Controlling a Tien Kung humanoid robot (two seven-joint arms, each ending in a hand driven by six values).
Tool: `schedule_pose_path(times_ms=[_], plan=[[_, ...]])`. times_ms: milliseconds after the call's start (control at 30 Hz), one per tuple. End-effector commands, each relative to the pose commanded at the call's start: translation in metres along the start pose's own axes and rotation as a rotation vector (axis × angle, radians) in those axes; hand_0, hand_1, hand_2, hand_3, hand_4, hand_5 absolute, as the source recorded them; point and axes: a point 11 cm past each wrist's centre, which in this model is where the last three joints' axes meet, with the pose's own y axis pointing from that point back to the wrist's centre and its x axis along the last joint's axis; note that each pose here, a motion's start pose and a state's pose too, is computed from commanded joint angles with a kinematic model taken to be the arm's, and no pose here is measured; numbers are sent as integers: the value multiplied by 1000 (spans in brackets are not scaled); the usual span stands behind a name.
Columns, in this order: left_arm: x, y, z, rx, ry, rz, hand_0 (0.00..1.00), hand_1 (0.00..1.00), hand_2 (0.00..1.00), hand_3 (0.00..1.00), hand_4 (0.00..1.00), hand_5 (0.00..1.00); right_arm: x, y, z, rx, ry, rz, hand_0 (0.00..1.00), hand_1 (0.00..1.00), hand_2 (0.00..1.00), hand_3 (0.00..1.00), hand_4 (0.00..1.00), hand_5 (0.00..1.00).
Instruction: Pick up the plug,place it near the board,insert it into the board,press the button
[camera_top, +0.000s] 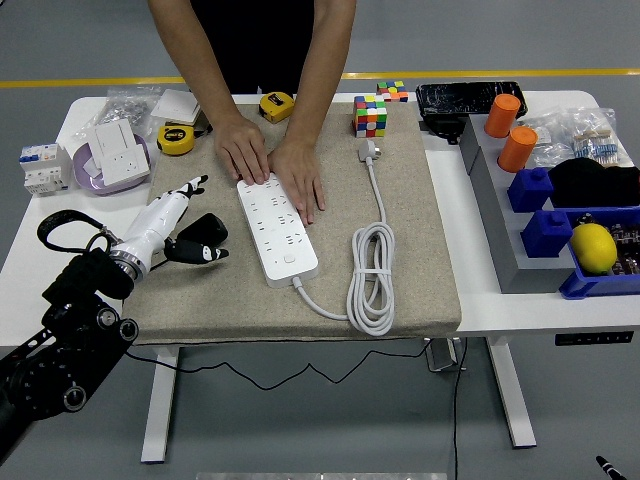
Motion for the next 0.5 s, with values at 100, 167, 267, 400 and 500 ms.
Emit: schedule_pose_path(times_ms=[100,167,267,400,500], plan=[[-1,-2,-1,-3,-22,11,806,784,673,708,998,126,1,0,0,-1,1,2,998,881,826,863,998,911],[-3,-3,-2,-3,-35,13,605,659,544,546,998,93,2,0,1,-3,1,4,998,878,826,861,998,911],[-6,-6,-4,2,-45,6,605,659,544,546,998,93,2,0,1,-4,3,5,998,878,826,861,998,911],[-11,-9,-6,13,-59,-7,567,645,532,537,998,114,3,0,-1,0,4,9,998,880,827,860,998,910],[-13,-10,-8,20,-65,-7,567,645,532,537,998,114,3,0,-3,4,4,8,998,880,827,860,998,910]])
